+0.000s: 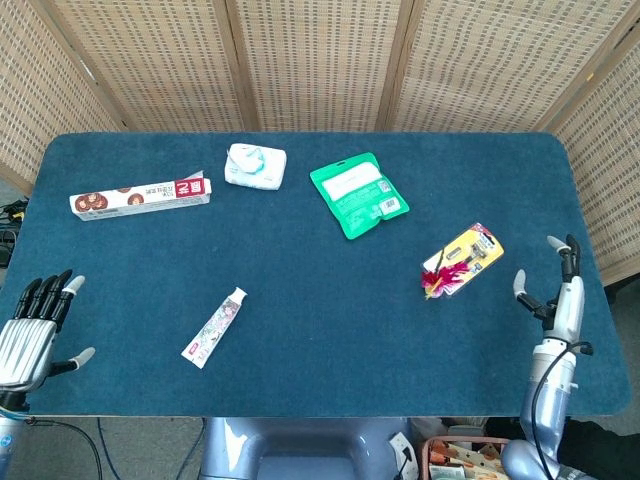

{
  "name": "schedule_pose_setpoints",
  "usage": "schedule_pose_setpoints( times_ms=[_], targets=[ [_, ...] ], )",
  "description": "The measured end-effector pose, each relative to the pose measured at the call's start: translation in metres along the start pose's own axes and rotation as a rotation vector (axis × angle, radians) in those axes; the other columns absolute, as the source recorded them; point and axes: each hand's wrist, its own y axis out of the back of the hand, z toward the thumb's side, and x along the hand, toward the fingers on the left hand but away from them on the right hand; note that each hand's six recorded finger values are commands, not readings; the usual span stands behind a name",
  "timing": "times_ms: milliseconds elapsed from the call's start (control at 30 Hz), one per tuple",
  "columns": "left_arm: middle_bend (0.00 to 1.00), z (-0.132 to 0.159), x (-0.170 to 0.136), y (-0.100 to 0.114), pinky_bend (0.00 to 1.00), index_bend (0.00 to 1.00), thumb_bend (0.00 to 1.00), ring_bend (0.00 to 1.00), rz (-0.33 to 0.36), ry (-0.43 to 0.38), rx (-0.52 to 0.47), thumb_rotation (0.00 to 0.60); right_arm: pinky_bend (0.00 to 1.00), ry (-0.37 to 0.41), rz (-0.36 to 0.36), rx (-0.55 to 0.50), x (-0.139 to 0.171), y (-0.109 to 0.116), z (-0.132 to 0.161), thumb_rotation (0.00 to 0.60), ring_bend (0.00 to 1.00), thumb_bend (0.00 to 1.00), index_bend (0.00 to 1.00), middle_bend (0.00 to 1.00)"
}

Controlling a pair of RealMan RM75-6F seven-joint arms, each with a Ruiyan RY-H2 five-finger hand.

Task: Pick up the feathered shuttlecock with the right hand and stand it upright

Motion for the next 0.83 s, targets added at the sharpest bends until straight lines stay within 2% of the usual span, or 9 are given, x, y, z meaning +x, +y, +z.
schedule_pose_setpoints(
  times_ms=[233, 367, 467, 600, 833],
  targets=[
    [0.00, 0.001, -0.001, 0.000, 0.00, 0.00, 0.15, 0.00, 0.000, -0.001, 0.005, 0.600, 0.00, 0.008, 0.015, 0.022, 0.007, 0.018, -0.010, 0.600, 0.00, 0.43, 0.15, 0.00],
    [0.00, 0.000, -0.001, -0.001, 0.00, 0.00, 0.15, 0.00, -0.003, 0.003, 0.008, 0.600, 0.00, 0.023, 0.046, 0.090, 0.009, 0.023, -0.015, 0.600, 0.00, 0.43, 0.15, 0.00],
    [0.00, -0.002, 0.000, -0.001, 0.00, 0.00, 0.15, 0.00, -0.005, 0.009, 0.014, 0.600, 0.00, 0.068, 0.097, 0.199, 0.012, 0.026, -0.020, 0.600, 0.00, 0.42, 0.11, 0.00],
    [0.00, -0.004, 0.000, -0.002, 0.00, 0.00, 0.15, 0.00, -0.005, 0.017, 0.022, 0.600, 0.00, 0.180, 0.155, 0.435, 0.019, 0.032, -0.029, 0.600, 0.00, 0.41, 0.05, 0.00],
    [0.00, -0.009, -0.003, -0.002, 0.00, 0.00, 0.15, 0.00, 0.000, 0.038, 0.049, 0.600, 0.00, 0.339, 0.115, 0.869, 0.030, 0.052, -0.039, 0.600, 0.00, 0.41, 0.00, 0.00]
  ],
)
